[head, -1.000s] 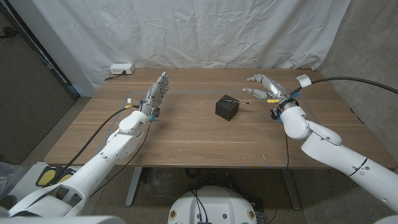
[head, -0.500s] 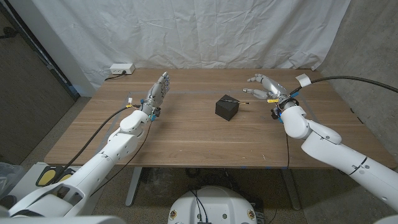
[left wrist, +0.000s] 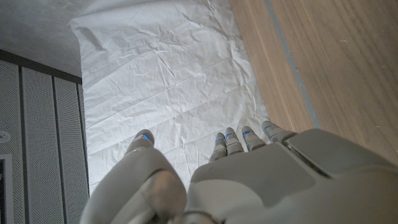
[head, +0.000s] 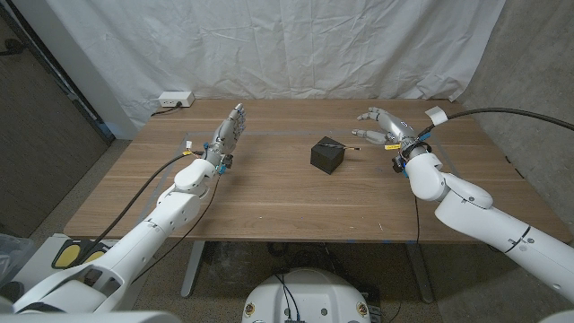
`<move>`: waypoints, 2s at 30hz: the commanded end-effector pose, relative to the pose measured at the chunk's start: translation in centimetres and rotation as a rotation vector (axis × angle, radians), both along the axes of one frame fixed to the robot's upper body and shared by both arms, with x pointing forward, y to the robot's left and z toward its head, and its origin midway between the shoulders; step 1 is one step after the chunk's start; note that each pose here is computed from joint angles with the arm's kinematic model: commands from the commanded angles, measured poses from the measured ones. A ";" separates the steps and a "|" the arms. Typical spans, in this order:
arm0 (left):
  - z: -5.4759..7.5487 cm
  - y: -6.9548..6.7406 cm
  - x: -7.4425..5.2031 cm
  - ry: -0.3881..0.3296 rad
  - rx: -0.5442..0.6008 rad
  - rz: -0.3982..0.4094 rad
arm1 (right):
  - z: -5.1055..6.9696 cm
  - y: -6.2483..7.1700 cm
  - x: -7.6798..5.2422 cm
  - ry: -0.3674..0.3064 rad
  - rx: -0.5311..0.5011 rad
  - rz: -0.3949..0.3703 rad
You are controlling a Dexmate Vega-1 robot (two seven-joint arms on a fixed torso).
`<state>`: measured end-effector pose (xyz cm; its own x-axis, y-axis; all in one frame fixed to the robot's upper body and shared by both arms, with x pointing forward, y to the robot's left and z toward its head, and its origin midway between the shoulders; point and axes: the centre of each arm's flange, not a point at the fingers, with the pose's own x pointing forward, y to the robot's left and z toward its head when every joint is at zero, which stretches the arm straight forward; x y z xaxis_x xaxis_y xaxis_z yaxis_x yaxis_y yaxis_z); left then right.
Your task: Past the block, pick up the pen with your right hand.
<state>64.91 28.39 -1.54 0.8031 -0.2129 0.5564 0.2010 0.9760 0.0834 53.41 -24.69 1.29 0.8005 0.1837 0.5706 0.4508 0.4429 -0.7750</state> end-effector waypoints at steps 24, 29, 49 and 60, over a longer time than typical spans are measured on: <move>-0.3 -0.1 -0.3 0.000 0.001 -0.003 | -1.2 1.7 -0.1 0.005 -0.113 -0.080; -0.3 0.1 -0.2 0.001 -0.004 -0.001 | -1.3 2.0 0.2 0.019 -0.127 -0.082; -0.4 0.4 -0.6 -0.005 -0.008 0.000 | -1.8 3.1 0.4 0.039 -0.182 -0.091; -0.5 0.2 -0.8 -0.008 -0.010 0.003 | -2.2 3.1 0.4 0.026 -0.196 -0.112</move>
